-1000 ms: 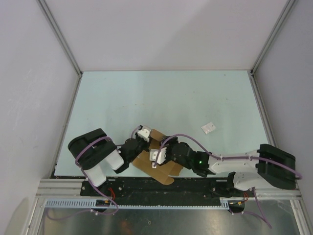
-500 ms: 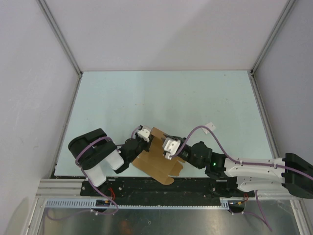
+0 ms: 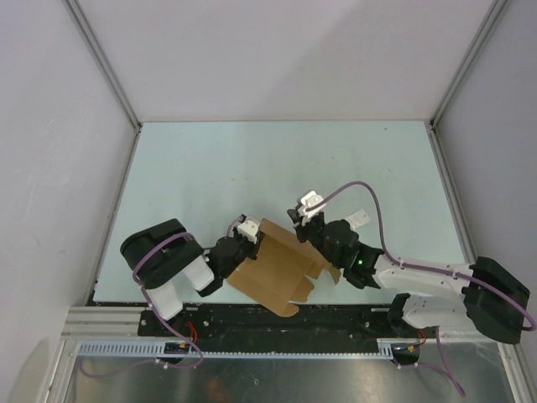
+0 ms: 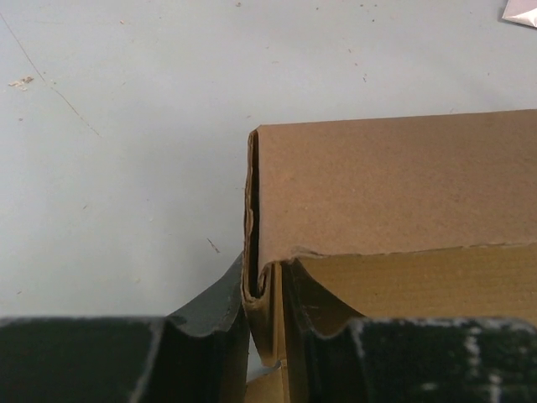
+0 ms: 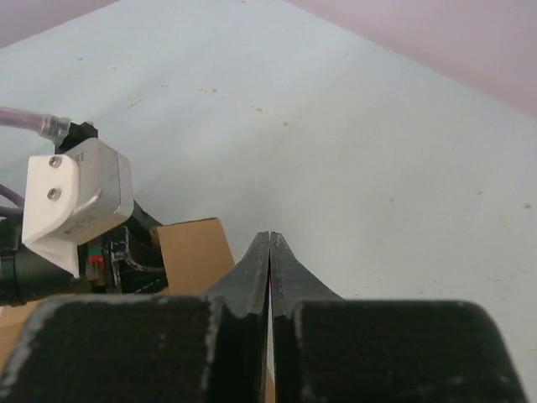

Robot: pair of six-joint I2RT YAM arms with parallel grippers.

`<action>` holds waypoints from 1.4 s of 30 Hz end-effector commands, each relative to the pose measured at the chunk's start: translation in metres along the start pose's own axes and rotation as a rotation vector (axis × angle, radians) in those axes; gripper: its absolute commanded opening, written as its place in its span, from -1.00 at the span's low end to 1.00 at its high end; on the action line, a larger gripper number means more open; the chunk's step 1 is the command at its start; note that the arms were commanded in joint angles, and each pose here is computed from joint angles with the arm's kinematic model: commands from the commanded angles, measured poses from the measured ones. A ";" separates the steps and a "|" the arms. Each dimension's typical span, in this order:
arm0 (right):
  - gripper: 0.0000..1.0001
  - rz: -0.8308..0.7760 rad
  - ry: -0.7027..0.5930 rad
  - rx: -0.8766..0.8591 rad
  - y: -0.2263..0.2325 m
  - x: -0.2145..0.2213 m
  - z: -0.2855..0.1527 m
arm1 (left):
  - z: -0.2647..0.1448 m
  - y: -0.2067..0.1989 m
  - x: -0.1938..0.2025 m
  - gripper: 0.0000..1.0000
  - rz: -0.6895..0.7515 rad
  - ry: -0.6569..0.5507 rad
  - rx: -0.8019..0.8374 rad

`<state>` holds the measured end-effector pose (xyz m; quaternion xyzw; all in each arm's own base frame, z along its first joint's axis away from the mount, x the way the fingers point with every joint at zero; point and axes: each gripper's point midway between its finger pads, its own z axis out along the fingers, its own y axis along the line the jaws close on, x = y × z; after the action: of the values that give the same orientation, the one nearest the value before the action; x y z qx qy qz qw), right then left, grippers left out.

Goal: Fold the paper box

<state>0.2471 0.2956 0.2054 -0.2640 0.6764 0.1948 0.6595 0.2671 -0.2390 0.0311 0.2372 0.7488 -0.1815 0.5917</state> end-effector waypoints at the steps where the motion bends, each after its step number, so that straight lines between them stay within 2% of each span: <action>1: -1.00 0.154 0.004 -0.081 0.020 -0.013 0.020 | 0.001 -0.007 -0.094 -0.51 -0.090 -0.369 0.022; 5: -1.00 0.157 0.082 -0.116 0.035 0.010 0.040 | -0.001 -0.006 -0.095 -0.52 -0.094 -0.370 0.020; 12: -1.00 0.199 0.132 -0.136 0.045 0.036 0.055 | -0.005 -0.003 -0.094 -0.53 -0.093 -0.370 0.009; 32: -1.00 0.201 0.245 -0.172 0.057 0.080 0.057 | -0.007 -0.003 -0.088 -0.63 -0.101 -0.354 0.013; 39: -1.00 0.209 0.189 -0.172 0.054 0.057 0.057 | -0.021 0.005 -0.089 -0.43 -0.105 -0.362 -0.017; 42: -1.00 0.205 0.153 -0.162 0.048 0.040 0.053 | -0.030 0.009 -0.091 -0.25 -0.108 -0.371 -0.028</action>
<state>0.2533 0.3625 0.1176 -0.2784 0.7545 0.2814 0.5234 0.2547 -0.2225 0.0264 0.2335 0.7568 -0.1741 0.5852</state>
